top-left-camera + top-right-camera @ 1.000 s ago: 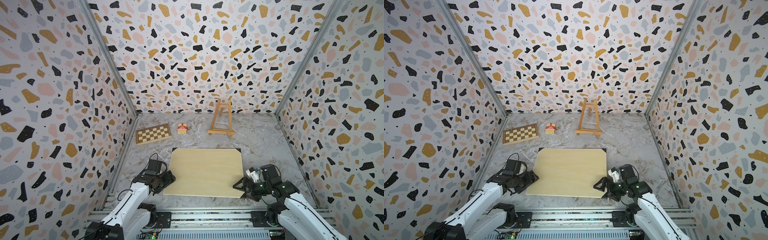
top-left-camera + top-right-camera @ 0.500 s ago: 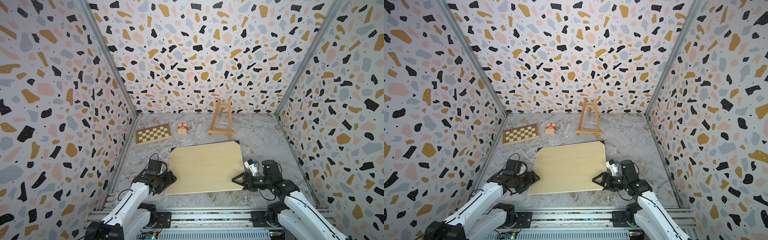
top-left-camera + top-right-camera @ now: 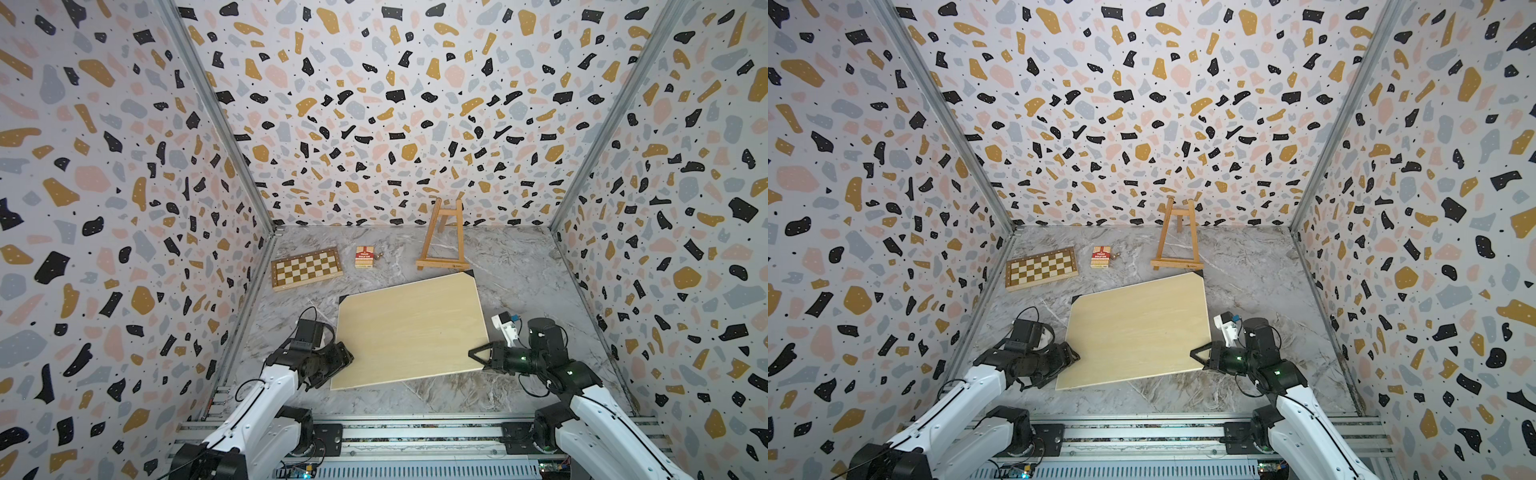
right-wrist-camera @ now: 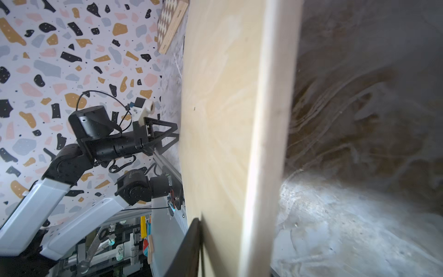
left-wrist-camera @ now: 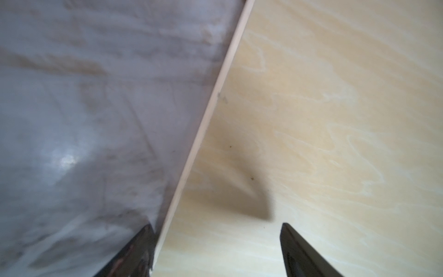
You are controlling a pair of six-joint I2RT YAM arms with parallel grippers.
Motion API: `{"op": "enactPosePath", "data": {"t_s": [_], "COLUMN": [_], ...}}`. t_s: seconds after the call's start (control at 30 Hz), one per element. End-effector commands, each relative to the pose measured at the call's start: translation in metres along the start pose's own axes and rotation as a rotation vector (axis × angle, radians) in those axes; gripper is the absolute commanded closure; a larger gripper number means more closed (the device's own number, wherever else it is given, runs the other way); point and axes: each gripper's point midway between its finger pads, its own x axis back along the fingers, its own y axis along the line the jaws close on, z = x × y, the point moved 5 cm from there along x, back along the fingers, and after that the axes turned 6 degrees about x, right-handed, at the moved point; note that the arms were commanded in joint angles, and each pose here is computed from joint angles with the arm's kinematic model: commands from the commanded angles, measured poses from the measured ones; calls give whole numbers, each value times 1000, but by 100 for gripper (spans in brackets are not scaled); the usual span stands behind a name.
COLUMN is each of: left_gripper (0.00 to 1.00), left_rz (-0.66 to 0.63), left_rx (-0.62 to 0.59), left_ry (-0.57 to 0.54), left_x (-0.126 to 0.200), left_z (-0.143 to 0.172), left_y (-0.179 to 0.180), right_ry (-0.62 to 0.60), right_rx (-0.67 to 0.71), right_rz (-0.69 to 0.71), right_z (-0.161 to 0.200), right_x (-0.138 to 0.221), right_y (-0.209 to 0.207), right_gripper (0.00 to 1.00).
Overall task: Assemble the easel
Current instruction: Pick up the drawing board from the center of the board.
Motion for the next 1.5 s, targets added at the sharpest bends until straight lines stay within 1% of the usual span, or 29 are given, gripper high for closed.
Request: {"op": "enactPosePath", "data": {"t_s": [0.0, 0.07, 0.1, 0.13, 0.4, 0.47, 0.63, 0.7, 0.83, 1.03, 1.1, 1.2, 1.3, 1.4, 1.47], "left_gripper": [20, 20, 20, 20, 17, 17, 13, 10, 9, 5, 5, 5, 4, 3, 2], "left_rz": [48, 59, 67, 71, 102, 129, 180, 199, 211, 292, 307, 327, 389, 420, 438], "left_rx": [6, 3, 0, -6, -37, -49, -84, -98, -101, -115, -119, -113, -122, -135, -123], "left_ry": [67, 59, 54, 45, -73, -109, -198, -215, -242, -321, -329, -338, -355, -381, -386], "left_x": [1, 3, 5, 7, 31, 42, 72, 81, 100, 134, 139, 143, 152, 160, 163], "left_z": [12, 10, 10, 8, -8, -13, -24, -27, -34, -48, -53, -64, -77, -94, -108], "left_y": [-5, -7, -9, -11, -29, -38, -58, -65, -73, -91, -96, -102, -114, -125, -130], "right_ry": [-42, -64, -80, -95, -187, -230, -279, -298, -319, -360, -375, -401, -439, -478, -486], "right_rx": [147, 166, 174, 183, 213, 220, 233, 241, 263, 306, 299, 317, 369, 418, 437], "right_rz": [-73, -88, -98, -110, -211, -222, -269, -286, -313, -343, -366, -396, -402, -412, -417], "right_z": [-9, -12, -14, -17, -39, -47, -59, -64, -71, -82, -87, -97, -110, -125, -136], "right_x": [4, 7, 8, 9, 23, 30, 45, 51, 61, 74, 77, 82, 90, 96, 97], "right_y": [20, 25, 28, 31, 63, 72, 89, 95, 109, 131, 136, 147, 160, 172, 177], "right_gripper": [86, 93, 98, 100, 100, 100, 100, 100, 100, 100, 100, 100, 100, 100, 100]}}
